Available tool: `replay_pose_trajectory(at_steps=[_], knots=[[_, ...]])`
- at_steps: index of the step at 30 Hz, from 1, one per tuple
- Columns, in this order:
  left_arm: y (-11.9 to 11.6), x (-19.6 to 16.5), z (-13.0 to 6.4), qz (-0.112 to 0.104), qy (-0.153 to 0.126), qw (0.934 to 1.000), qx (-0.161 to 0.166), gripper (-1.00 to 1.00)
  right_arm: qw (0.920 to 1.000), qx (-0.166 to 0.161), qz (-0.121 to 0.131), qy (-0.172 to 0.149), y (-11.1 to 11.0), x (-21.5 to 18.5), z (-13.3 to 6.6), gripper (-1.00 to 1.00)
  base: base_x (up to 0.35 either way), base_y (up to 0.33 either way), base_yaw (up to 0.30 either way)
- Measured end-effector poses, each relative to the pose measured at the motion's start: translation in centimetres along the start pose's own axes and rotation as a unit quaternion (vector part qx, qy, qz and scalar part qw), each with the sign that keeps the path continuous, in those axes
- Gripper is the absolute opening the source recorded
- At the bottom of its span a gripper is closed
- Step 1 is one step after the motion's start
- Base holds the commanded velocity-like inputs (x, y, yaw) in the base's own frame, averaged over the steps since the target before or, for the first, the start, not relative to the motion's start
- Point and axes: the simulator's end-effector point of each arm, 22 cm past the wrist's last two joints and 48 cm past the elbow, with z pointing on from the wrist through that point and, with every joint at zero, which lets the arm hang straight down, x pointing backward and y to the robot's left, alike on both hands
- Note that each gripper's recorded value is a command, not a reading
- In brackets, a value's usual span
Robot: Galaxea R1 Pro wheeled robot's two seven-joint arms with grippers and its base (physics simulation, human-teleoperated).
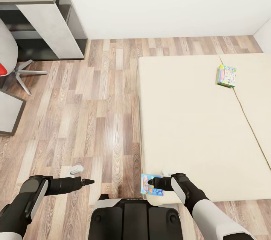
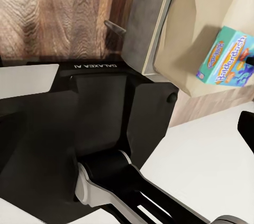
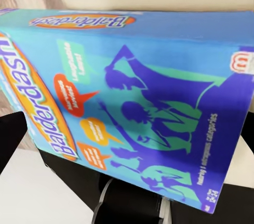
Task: Put all the toys in the child's room - the three board games (two on the bed and one on the table), the two jigsaw puzzles on the table, and the tennis ball on the table - inside the toy box on the table in the child's room.
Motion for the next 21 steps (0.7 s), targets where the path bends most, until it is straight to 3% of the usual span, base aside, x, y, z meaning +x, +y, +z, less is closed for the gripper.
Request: replay_pose_trajectory(at_steps=[21], knots=[[-0.01, 0.00, 0.01, 0.000, 0.000, 1.0000, 0.000, 1.00, 1.0000, 0.001, 0.000, 0.001, -0.10, 0.12, 0.02, 1.00, 0.000, 0.015, 0.000]])
